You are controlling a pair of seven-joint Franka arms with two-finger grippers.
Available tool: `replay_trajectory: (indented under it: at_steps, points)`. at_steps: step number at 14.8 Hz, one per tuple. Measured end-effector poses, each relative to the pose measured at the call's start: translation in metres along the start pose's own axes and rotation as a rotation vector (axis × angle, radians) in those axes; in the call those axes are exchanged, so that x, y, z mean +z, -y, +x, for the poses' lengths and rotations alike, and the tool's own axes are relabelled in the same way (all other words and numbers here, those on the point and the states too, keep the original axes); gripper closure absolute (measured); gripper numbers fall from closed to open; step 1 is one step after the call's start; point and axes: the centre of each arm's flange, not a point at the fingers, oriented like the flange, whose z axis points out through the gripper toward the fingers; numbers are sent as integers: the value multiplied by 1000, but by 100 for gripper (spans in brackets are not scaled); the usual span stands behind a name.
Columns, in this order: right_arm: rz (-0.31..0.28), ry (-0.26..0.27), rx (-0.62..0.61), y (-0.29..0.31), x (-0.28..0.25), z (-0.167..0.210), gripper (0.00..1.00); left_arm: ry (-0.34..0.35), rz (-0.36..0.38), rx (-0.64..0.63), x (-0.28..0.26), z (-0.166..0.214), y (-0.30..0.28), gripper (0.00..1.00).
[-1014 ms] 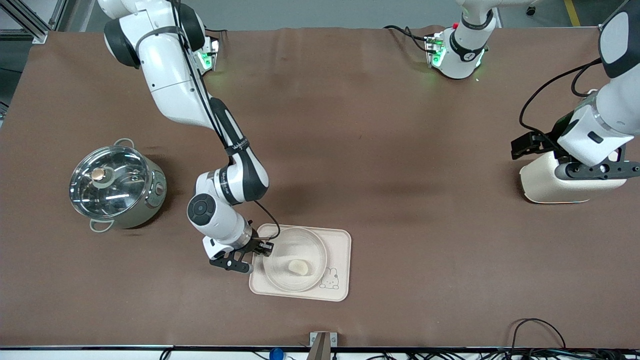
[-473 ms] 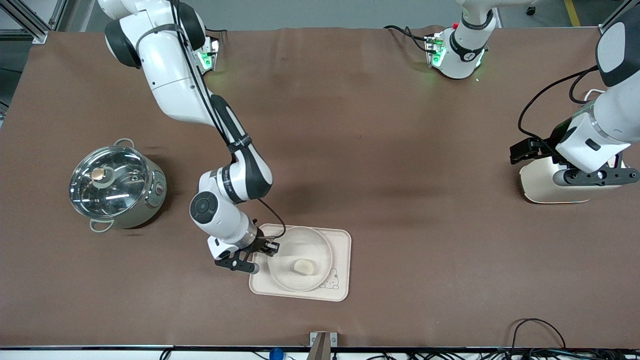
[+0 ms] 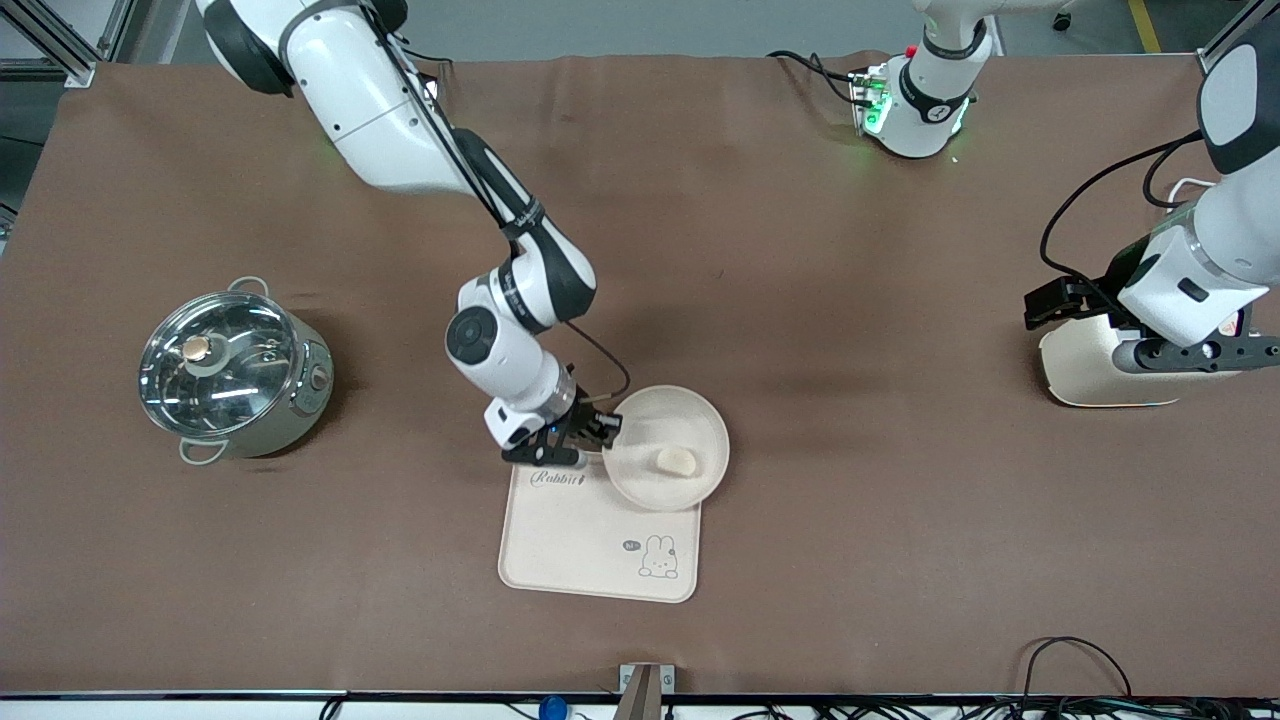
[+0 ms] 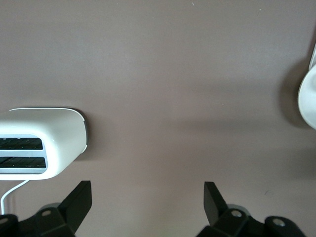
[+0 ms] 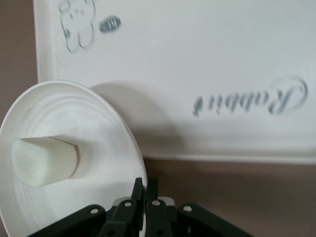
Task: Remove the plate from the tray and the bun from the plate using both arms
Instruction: 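Carry the plate with bun off the tray and set it down, then release the plate with the right gripper while the left gripper reaches the bun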
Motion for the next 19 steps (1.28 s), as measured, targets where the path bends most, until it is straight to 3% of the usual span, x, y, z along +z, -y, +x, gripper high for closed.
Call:
replay_trajectory:
  at_steps: [5,7,9,13,15,18,19]
  points:
    - [-40,43,-34,-42,-42,-42,96,28,0,-55,17,6,-12,0]
    - [-49,33,-42,-54,-46,-53,96,47,2,-98,31,10,-30,0]
    - [-54,16,-55,-62,-39,-66,96,48,3,-142,46,14,-63,0]
    - [-61,32,-62,-66,-32,-81,92,39,0,-231,93,19,-152,0]
    - [-57,29,-46,-68,-33,-78,80,27,-9,-277,118,17,-196,0]
    - [-27,4,-31,-56,-49,-65,52,9,-28,-345,149,10,-249,0]
    - [-17,21,-27,-46,-59,-59,40,5,-35,-372,160,7,-267,0]
